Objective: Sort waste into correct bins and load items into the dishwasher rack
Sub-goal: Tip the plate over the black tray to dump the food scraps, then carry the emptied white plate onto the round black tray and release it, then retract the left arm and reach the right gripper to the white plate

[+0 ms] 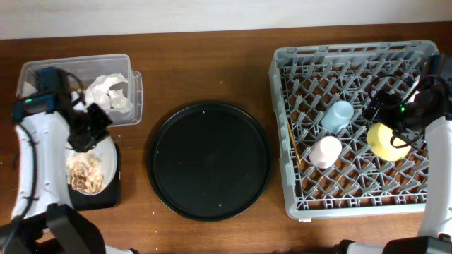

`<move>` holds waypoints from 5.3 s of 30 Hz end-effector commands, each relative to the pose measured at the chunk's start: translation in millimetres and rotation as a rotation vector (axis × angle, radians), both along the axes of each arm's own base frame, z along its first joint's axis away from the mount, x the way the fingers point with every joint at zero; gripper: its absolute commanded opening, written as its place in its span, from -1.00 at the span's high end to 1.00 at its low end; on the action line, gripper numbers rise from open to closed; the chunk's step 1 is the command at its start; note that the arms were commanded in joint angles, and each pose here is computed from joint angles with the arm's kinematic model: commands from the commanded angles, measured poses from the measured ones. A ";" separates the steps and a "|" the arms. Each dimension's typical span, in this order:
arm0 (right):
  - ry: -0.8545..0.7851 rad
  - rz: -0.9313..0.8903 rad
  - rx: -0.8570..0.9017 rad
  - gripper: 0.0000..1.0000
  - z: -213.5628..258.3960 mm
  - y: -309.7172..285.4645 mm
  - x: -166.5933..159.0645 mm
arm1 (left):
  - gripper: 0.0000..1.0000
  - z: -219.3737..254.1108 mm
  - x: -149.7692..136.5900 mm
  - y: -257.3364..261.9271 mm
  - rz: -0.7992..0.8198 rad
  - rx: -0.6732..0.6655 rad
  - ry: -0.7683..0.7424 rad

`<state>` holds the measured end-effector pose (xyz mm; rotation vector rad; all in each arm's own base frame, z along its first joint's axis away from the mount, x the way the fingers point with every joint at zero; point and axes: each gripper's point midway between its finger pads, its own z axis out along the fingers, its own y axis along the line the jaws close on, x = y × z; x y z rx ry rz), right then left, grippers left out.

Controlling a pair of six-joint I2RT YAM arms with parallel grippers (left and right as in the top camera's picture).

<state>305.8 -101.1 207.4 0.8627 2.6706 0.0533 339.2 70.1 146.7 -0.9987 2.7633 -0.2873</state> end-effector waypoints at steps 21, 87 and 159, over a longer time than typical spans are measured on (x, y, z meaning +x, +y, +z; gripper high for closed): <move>-0.006 -0.011 0.002 -0.97 1.9 -1.4 0.8 | 1.00 46.6 -12.7 65.4 0.186 -0.571 -0.452; -0.006 -0.011 0.002 -0.98 1.9 -1.3 0.8 | 1.00 100.9 -66.8 -52.5 -0.173 -0.794 -0.515; 0.052 0.619 0.099 -0.86 -16.7 230.7 -9.2 | -0.99 108.4 -87.1 -77.4 -0.304 0.379 -0.174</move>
